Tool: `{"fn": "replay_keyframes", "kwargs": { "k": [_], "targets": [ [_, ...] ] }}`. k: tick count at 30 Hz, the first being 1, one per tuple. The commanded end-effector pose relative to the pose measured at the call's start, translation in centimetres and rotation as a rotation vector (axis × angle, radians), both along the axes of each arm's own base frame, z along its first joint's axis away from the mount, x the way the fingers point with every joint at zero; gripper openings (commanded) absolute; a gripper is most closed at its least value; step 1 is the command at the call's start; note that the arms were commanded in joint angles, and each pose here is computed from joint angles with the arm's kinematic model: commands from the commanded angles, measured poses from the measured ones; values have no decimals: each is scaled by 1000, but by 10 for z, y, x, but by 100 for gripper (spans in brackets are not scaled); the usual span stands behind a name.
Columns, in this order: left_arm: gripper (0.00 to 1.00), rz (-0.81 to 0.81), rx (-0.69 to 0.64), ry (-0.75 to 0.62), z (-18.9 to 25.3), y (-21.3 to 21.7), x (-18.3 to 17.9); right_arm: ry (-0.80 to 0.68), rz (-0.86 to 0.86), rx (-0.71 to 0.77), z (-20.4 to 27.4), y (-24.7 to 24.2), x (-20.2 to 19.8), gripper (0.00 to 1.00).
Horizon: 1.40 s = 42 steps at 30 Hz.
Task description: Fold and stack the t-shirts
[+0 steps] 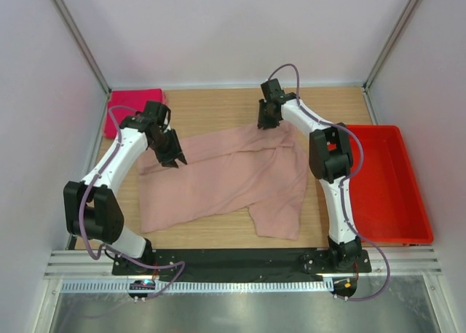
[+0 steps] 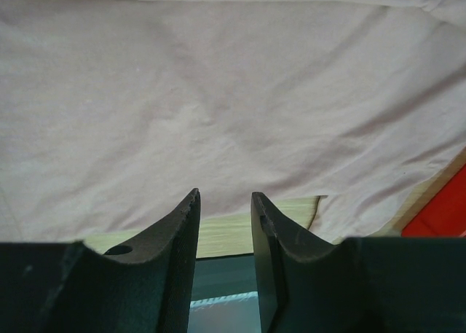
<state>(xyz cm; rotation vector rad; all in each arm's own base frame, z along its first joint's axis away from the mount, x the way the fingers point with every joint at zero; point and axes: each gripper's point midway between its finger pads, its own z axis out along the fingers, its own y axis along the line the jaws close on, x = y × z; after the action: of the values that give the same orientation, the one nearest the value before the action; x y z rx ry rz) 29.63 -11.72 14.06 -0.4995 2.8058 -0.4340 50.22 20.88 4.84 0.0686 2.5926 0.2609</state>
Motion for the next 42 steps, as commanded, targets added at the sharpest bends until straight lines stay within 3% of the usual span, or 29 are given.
{"fn": "replay_keyframes", "kwargs": {
  "k": [1, 7, 9, 10, 11, 12, 13, 14, 16, 17, 18, 34, 42],
  "targets": [
    [35, -16, -15, -4, 4, -3, 2, -111, -1, -3, 27, 4, 37, 30],
    [35, -7, -26, -8, 1, -5, 0, -149, -15, 8, 85, -3, 23, 31],
    [35, -7, -26, -16, 2, -4, 1, -110, -7, -16, 81, -13, 1, 35],
    [35, -7, -27, -19, 2, -5, 2, -143, -5, -24, 102, -21, -7, 38],
    [35, -9, -27, -18, 2, -5, 3, -98, -6, -46, 87, -30, -22, 40],
    [35, -12, -25, -14, 1, -5, 2, -104, -9, -30, 89, -34, -27, 46],
    [35, -12, -25, -11, 0, -5, 3, -129, -68, 26, 104, -52, -28, 48],
    [35, -13, -26, -3, -1, -5, 2, -43, -52, 115, 78, -50, -51, 50],
    [35, -11, -33, -1, -1, -6, 2, -105, -104, 260, 78, -62, -42, 62],
    [35, -9, -39, -4, 0, -7, 2, -67, -151, 356, 66, -75, -55, 63],
    [35, -10, -45, -3, 1, -8, 1, -119, -149, 413, 72, -77, -46, 63],
    [36, 24, -66, -9, 6, -7, -17, -4, -106, 501, 20, -67, -34, 54],
    [37, 37, -64, -25, 13, -5, -22, 8, -85, 557, 26, -50, -40, 46]
  ]
}}
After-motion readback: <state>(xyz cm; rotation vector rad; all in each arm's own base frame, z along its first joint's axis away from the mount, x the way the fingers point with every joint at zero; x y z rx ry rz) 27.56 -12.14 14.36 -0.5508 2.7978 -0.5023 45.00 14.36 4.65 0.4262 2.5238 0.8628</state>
